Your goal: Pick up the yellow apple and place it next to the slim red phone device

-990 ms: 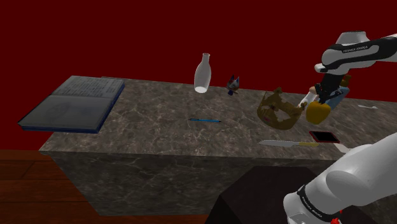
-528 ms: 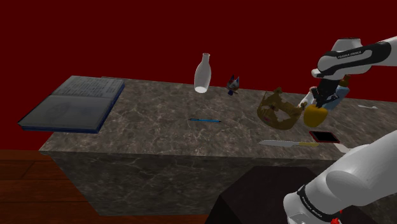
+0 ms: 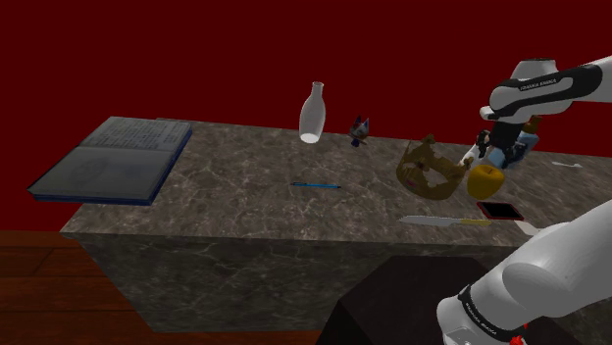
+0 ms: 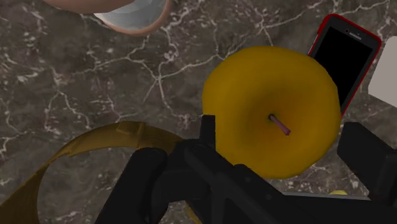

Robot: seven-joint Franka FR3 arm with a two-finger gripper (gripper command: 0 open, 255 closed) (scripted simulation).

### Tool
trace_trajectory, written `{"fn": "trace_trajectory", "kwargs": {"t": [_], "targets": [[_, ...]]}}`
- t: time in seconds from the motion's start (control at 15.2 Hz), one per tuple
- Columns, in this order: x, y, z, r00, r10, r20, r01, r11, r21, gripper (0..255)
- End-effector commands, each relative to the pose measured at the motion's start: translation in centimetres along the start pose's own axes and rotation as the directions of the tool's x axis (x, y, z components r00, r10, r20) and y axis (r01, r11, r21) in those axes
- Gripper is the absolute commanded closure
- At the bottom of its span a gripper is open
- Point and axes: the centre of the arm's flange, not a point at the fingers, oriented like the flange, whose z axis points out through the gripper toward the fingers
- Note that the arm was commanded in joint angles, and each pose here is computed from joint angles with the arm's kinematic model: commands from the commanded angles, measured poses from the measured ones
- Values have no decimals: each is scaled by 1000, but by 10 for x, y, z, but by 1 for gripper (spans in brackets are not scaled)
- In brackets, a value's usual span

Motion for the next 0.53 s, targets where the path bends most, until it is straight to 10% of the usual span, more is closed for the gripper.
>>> {"fn": "trace_trajectory", "kwargs": {"t": [0.0, 0.46], "targets": [[0, 0, 0, 1000, 0, 0, 0, 1000, 0, 0], [0, 0, -50, 1000, 0, 0, 0, 1000, 0, 0]]}}
